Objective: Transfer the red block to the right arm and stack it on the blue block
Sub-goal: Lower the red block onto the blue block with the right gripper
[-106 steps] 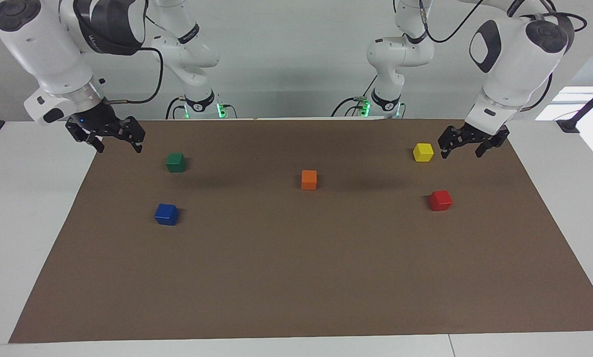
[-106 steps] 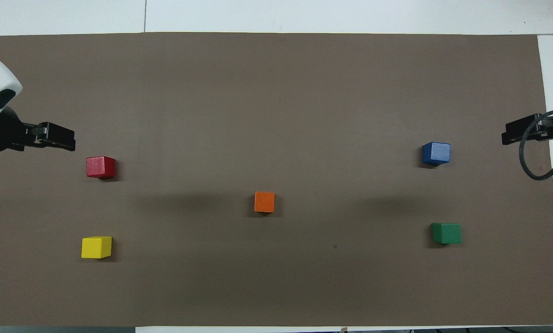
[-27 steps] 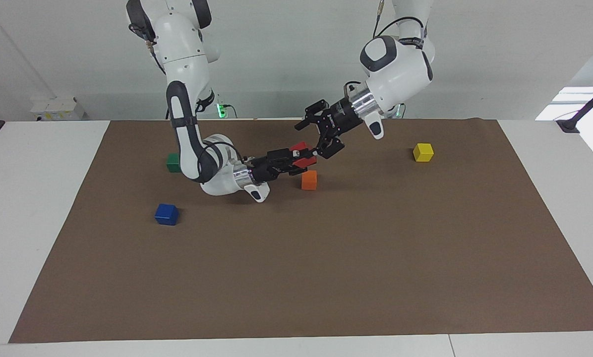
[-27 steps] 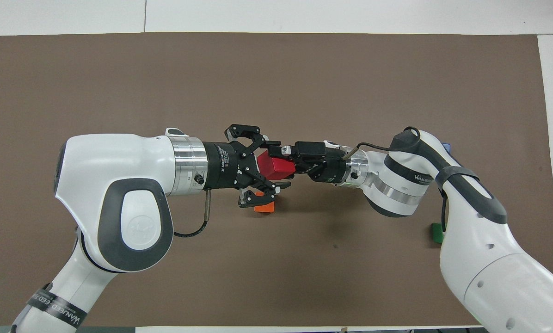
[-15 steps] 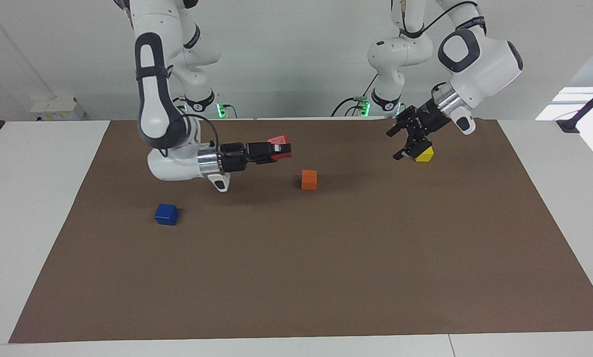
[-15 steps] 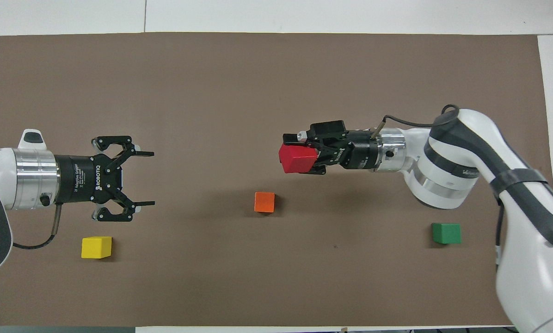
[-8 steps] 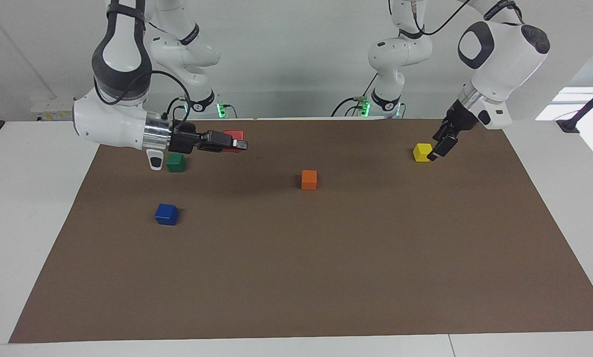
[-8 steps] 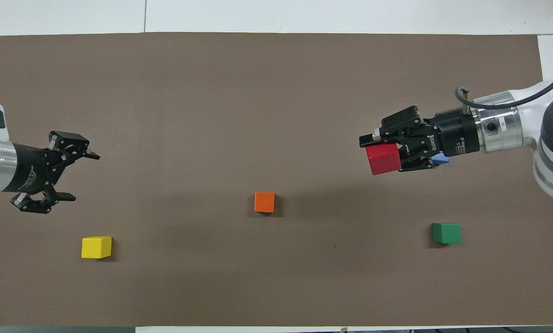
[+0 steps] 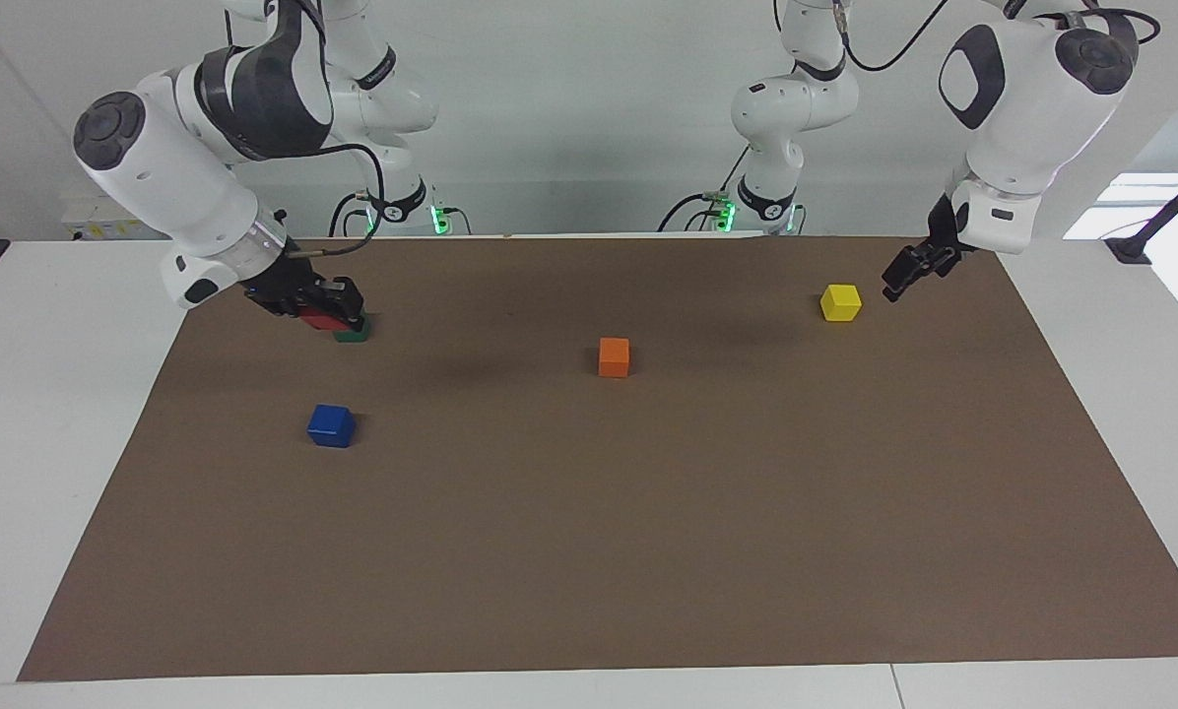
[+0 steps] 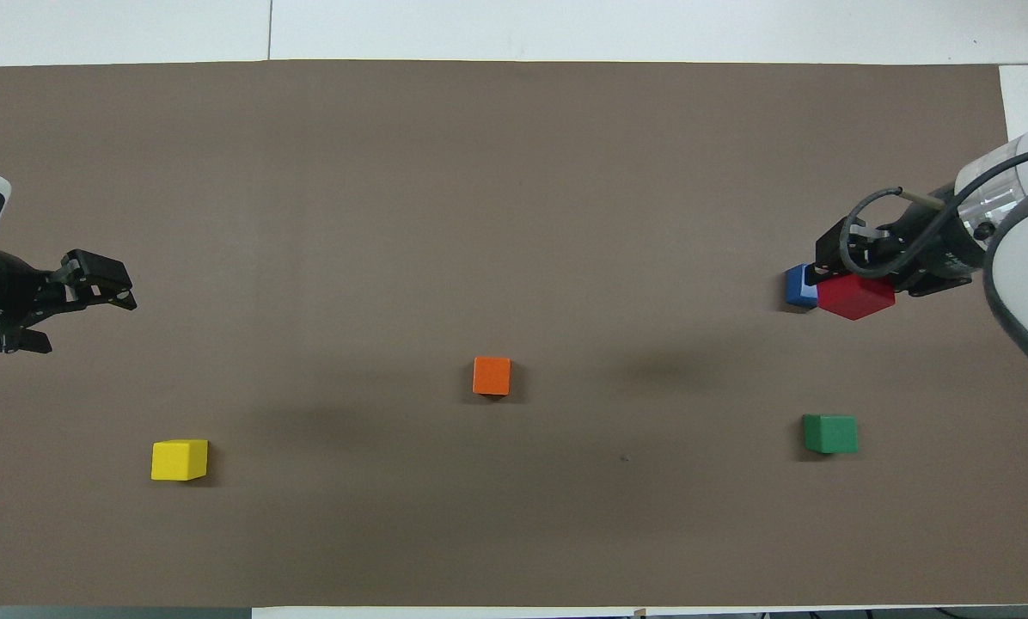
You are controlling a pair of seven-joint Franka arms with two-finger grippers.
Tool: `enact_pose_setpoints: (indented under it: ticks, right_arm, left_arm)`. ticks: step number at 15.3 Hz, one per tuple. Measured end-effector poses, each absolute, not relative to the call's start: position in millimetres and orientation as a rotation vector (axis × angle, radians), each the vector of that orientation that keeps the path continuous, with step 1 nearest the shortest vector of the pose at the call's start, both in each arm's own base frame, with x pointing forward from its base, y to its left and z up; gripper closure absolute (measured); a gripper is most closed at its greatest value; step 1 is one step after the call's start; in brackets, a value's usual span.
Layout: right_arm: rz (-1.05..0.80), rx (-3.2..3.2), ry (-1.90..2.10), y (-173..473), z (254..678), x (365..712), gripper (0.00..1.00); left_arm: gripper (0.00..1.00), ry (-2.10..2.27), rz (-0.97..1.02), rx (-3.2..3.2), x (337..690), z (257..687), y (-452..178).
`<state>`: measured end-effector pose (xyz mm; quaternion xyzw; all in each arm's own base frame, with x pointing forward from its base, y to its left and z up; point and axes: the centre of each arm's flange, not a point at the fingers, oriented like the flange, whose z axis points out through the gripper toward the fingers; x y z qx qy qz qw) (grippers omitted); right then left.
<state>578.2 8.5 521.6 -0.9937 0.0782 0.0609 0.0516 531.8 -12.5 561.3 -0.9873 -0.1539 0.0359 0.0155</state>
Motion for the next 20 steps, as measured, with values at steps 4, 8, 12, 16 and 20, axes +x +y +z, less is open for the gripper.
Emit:
enact_pose_setpoints:
  ticks: [4, 8, 12, 16, 20]
  right_arm:
    - [0.083, -3.157, 0.153, -2.9, 502.8, 589.9, 0.43]
    - [0.01, -3.18, 0.13, -5.3, 454.0, 597.6, 0.43]
    - [-0.022, -3.189, 0.144, -19.1, 414.5, 598.8, 0.43]
    - [-0.043, -3.184, 0.161, -29.7, 387.9, 600.4, 0.43]
    - [-0.05, -3.18, 0.157, -29.3, 368.2, 603.7, 0.43]
  left_arm:
    - [0.0, -0.286, 0.136, -3.047, 544.8, 573.3, -22.7]
    - [0.0, -0.18, 0.201, -3.053, 550.9, 594.2, -17.8]
    - [0.0, -0.11, 0.25, -3.048, 546.2, 588.1, -37.5]
    - [0.0, 0.068, 0.248, -3.055, 545.4, 580.5, -47.8]
    - [0.0, 0.169, 0.134, -3.075, 555.2, 584.6, -43.1]
